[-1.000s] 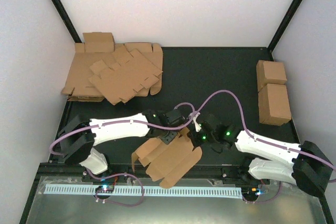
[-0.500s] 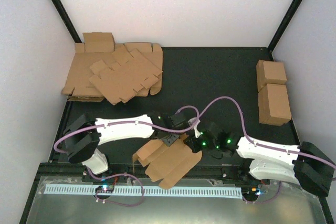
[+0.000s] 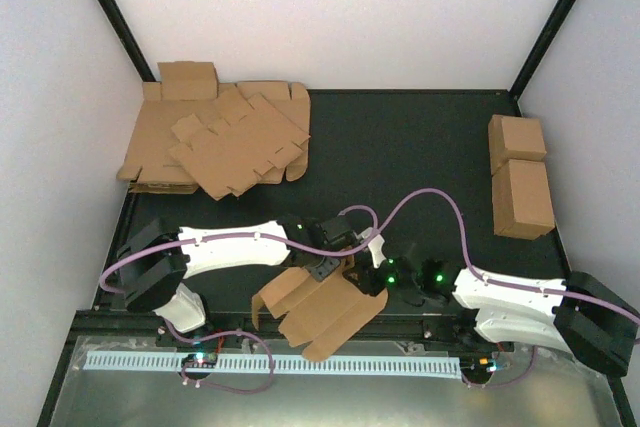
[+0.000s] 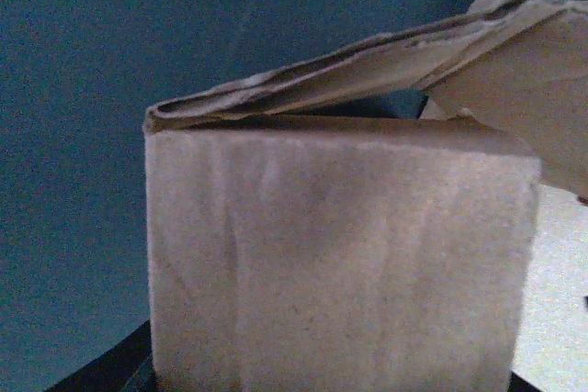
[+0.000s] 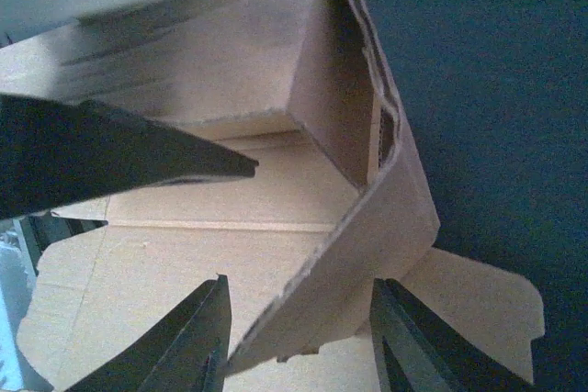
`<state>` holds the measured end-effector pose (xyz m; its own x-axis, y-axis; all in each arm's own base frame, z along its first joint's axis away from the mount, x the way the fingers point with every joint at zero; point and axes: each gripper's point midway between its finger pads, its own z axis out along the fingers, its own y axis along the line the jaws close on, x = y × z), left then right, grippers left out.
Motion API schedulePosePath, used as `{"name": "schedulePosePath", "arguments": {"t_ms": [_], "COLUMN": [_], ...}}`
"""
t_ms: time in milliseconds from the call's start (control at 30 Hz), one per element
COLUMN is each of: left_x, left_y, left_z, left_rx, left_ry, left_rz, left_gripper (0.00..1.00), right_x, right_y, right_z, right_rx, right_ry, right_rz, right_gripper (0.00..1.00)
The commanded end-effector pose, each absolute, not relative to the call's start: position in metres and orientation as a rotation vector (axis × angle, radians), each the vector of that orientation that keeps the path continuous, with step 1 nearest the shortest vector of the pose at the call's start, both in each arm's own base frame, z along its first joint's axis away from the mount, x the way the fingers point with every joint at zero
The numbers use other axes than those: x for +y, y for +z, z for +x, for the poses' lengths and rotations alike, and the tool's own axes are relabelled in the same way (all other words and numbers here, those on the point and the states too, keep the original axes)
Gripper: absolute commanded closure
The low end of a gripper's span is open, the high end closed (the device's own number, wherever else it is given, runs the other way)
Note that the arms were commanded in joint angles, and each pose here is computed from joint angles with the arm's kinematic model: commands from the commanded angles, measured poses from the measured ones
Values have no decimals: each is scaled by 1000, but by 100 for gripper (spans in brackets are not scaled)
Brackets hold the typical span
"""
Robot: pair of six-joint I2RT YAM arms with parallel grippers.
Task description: Fold the paper box
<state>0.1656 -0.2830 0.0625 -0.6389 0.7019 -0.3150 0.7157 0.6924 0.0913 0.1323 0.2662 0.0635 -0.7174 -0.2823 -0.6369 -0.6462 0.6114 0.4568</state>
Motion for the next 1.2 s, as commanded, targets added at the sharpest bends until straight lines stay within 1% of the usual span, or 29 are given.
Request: {"name": "schedulePosePath", "arguments": {"t_ms": [0,200,367,500,600,933,1100,1167], "left_x": [-299,-301,-302,-302,-304,-307,-304,-303], "left_y": [67,68,69,66,66,69,67,68], "left_z": [153,152,152,152,153,151,153,154], "left_rx": [2530,2528,2523,2532,2536,2532,2539,2537], "left_ry": [-182,-188,-196,-187,-185,-203,-179,-168], "left_rz": [1243,1255,1261,1266,1267,1274,1265,1264], "left_gripper": [53,53,53,53,53,53,53,53], "right_x": [277,286,286,285,287,292,284,276], "right_y": [86,96,96,98,100,107,118,121], "right_z": [141,131,131,131,127,123,117,118], "right_rx": [2158,2063,2039,1992,1951,1839,1777,1779], "right_ry": [978,1058,1054,1059,1076,1077,1102,1079], "right_rz": [-750,-854,-863,-863,-901,-994,-981,-945], "right_gripper": [54,54,55,68,69,67,53,49]}}
